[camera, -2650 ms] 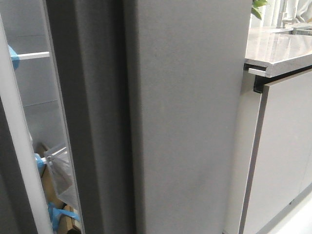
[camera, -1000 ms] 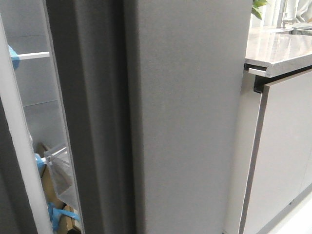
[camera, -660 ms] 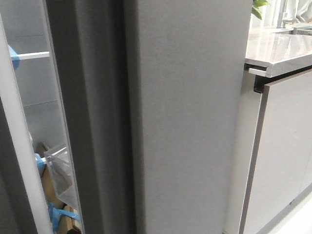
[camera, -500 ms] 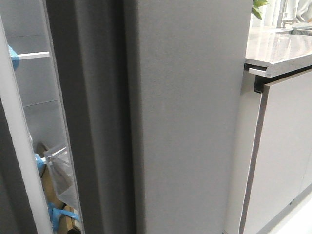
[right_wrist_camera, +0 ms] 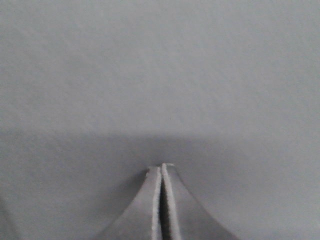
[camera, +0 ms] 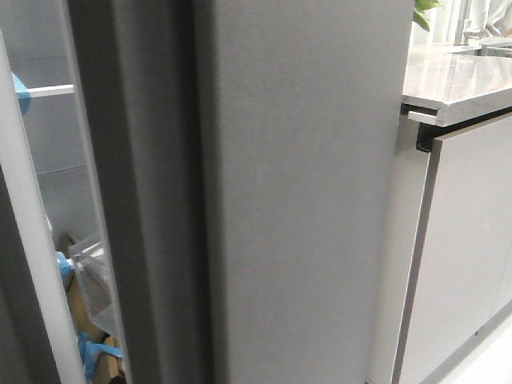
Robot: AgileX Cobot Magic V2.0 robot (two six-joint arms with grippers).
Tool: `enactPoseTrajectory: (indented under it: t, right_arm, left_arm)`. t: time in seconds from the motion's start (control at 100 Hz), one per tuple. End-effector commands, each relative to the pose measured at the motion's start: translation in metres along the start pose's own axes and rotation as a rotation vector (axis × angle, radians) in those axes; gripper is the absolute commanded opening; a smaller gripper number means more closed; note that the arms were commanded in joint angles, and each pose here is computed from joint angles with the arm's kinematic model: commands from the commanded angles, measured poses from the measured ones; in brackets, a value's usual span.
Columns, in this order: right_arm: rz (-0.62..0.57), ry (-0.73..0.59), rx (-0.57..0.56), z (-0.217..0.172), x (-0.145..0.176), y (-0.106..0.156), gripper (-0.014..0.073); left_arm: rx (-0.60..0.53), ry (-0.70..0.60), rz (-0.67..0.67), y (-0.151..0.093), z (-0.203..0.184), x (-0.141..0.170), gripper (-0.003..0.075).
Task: Close fridge door
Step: 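Push the door further with both grippers until it meets the fridge body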
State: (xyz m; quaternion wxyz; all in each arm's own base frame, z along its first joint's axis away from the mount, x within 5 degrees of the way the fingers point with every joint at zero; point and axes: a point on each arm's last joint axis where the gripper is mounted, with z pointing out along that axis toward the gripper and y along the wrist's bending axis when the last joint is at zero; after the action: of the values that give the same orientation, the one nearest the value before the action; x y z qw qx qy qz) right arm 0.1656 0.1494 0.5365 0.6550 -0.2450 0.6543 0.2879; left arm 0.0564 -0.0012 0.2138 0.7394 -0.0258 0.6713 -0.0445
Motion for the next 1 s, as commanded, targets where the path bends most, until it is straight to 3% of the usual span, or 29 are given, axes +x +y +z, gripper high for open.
enactPoseTrajectory:
  t: [0.0,0.47,0.8,0.99]
  right_arm:
    - [-0.016,-0.132,-0.016,0.001,-0.019,0.005,-0.0076]
    - [-0.007,-0.139,-0.031,0.073,-0.006,0.008,-0.0076]
    - [-0.003,-0.18,-0.014,0.148,0.017,0.004,-0.0076]
    - [-0.005,-0.206,0.0,0.171,0.031,0.0,-0.0076]
  left_arm:
    - [0.0,-0.03,-0.005,0.001,0.002,0.004,-0.0021]
    - [0.0,-0.03,-0.005,0.001,0.002,0.004,-0.0021]
    - [0.0,-0.03,-0.005,0.001,0.002,0.004,-0.0021]
    - [0.0,-0.03,-0.005,0.001,0.002,0.004,-0.0021]
